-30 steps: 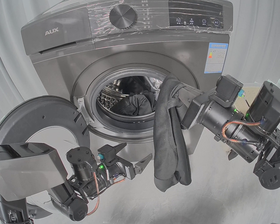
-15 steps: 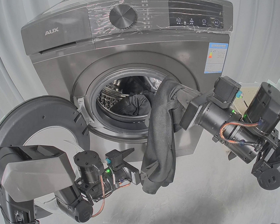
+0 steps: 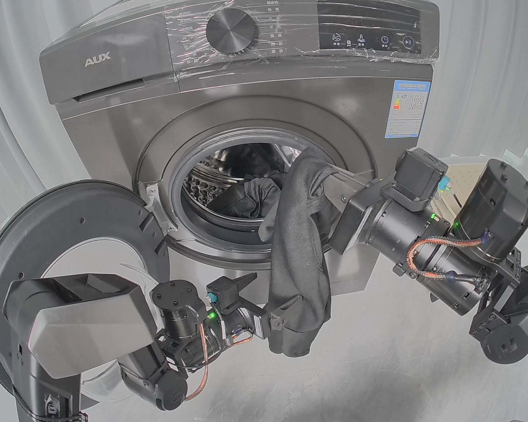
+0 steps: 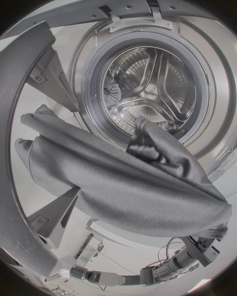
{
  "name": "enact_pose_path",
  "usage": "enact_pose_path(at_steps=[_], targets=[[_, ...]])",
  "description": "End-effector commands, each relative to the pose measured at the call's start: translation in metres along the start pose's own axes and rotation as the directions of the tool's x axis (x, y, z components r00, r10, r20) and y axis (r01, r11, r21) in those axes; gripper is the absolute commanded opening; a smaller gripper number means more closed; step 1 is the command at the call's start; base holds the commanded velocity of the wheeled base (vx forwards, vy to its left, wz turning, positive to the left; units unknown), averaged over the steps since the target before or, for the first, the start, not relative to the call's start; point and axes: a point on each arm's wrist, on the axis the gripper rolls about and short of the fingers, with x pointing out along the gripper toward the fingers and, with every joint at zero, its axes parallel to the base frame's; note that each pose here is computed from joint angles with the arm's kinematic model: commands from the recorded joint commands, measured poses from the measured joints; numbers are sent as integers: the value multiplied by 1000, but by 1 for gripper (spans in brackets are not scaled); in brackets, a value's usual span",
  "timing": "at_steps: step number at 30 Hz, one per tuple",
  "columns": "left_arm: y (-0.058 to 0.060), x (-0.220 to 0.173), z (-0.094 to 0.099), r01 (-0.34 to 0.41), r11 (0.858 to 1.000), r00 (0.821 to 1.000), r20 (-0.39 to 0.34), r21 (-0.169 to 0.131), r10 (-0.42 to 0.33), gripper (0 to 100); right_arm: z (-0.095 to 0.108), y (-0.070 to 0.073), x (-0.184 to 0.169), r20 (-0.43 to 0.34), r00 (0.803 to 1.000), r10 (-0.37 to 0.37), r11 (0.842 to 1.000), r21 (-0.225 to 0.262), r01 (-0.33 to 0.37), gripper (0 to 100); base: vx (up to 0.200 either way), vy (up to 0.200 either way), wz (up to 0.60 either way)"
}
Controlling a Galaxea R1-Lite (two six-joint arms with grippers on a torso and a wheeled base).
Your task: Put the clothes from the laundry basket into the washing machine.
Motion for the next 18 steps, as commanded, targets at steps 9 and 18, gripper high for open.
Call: enact_pose_path(at_steps=[9,18], targets=[[14,30,-30,-6,1000,1000,5,-2,6,100,2,8,-2,3,1000,25,1000,8,-25,0,0,0,0],[6,32,-30,60,998,998,4,10,-60,100,-1,7,-1,-4,1000,22,1000,-5,-22,0,0,0,0]])
